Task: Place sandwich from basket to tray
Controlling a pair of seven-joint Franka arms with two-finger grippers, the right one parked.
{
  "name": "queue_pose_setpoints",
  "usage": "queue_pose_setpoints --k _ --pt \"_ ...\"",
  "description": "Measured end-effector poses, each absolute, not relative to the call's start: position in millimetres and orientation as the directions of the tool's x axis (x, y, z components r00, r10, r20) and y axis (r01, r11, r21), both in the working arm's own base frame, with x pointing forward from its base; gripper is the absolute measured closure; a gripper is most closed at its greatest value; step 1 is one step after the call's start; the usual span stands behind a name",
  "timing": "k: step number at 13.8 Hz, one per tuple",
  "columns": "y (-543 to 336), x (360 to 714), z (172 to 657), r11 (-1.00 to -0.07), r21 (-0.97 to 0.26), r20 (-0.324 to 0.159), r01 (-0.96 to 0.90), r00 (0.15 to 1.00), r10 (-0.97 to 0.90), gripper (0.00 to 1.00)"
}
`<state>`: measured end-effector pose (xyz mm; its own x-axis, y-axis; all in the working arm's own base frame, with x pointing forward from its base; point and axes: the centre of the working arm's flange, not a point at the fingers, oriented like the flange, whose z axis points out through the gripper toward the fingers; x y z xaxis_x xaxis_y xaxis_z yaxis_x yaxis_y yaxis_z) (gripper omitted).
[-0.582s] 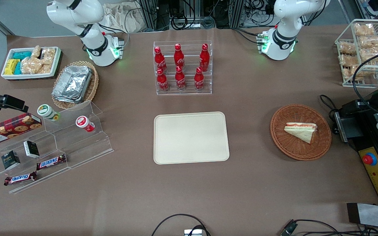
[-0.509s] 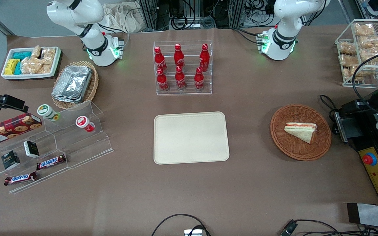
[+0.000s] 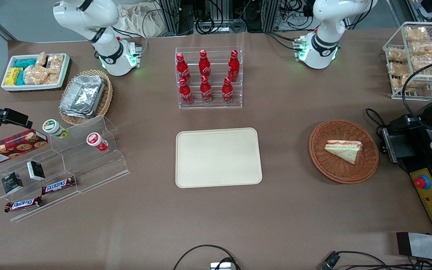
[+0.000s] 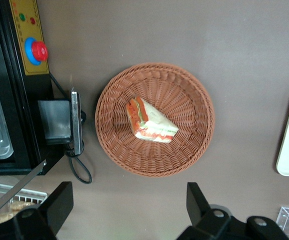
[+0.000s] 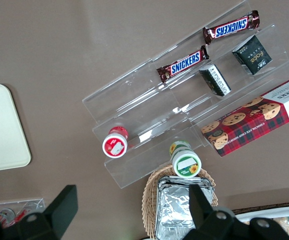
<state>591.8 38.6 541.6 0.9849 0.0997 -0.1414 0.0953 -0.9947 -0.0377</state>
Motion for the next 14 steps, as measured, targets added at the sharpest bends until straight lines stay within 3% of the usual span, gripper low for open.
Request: queue_pose_setpoints --k 3,8,11,14 --pt "43 598 516 -0.976 -0.053 -0.171 0.209 0.961 0.215 0.0" --pt "41 601 451 -0.92 -0.064 -0.115 0.388 0.913 0.393 0.0" --pt "45 593 412 -0.885 -0.033 -0.122 0.464 0.877 0.465 0.0" --pt "47 588 380 -0.86 -0.008 -0.093 0.511 0.856 0.509 0.0"
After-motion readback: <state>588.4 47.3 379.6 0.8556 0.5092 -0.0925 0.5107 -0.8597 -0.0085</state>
